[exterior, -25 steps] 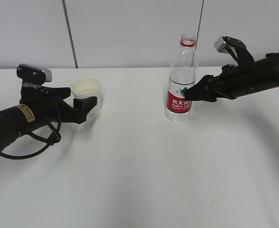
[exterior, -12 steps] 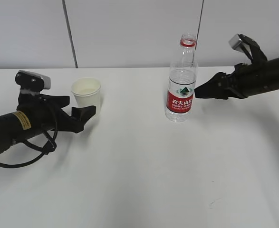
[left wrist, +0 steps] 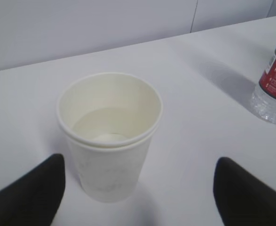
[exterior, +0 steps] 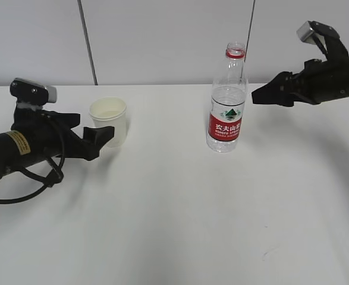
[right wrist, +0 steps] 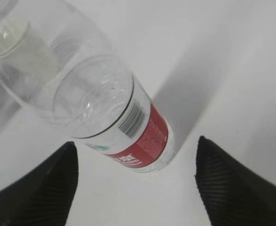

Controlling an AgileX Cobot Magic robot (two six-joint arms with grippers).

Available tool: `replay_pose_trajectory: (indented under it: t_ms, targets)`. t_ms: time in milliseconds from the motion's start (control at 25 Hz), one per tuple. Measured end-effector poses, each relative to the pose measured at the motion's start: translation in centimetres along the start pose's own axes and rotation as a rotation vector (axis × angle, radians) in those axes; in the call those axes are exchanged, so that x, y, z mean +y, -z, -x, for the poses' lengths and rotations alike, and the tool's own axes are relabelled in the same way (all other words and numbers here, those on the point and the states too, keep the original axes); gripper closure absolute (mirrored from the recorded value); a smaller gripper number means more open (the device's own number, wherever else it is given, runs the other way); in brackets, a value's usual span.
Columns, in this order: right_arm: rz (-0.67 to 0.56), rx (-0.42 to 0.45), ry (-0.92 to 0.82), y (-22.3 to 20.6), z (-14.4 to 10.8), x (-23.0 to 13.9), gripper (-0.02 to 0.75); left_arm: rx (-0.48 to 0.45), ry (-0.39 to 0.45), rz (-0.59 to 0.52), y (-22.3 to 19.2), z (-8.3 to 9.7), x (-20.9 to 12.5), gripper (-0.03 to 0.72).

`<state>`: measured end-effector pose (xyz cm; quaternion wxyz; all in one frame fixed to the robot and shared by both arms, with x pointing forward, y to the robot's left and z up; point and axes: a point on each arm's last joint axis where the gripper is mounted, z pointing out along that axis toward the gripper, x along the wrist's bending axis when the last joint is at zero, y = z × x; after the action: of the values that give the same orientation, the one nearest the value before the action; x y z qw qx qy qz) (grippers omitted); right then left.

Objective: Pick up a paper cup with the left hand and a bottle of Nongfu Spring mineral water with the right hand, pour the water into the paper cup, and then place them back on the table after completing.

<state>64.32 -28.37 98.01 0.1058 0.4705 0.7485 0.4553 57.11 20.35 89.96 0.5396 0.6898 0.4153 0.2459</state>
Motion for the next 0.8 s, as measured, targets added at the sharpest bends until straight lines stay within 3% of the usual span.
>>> replay_pose_trajectory:
  t_ms: [280, 480, 800]
  targets:
    - [0.07, -0.198, 0.043, 2.1, 0.7, 1.8, 0.165, 0.067, 0.0, -0.004, 1.1, -0.2, 2.0, 0.106]
    - [0.112, -0.375, 0.054, 3.4, 1.7, 2.7, 0.165, 0.163, 0.063, 0.033, 2.2, -0.7, 4.0, 0.111]
    - [0.167, -0.536, 0.066, 5.2, 2.2, 3.9, 0.165, 0.269, 0.135, 0.027, 4.0, -1.0, 6.5, 0.125]
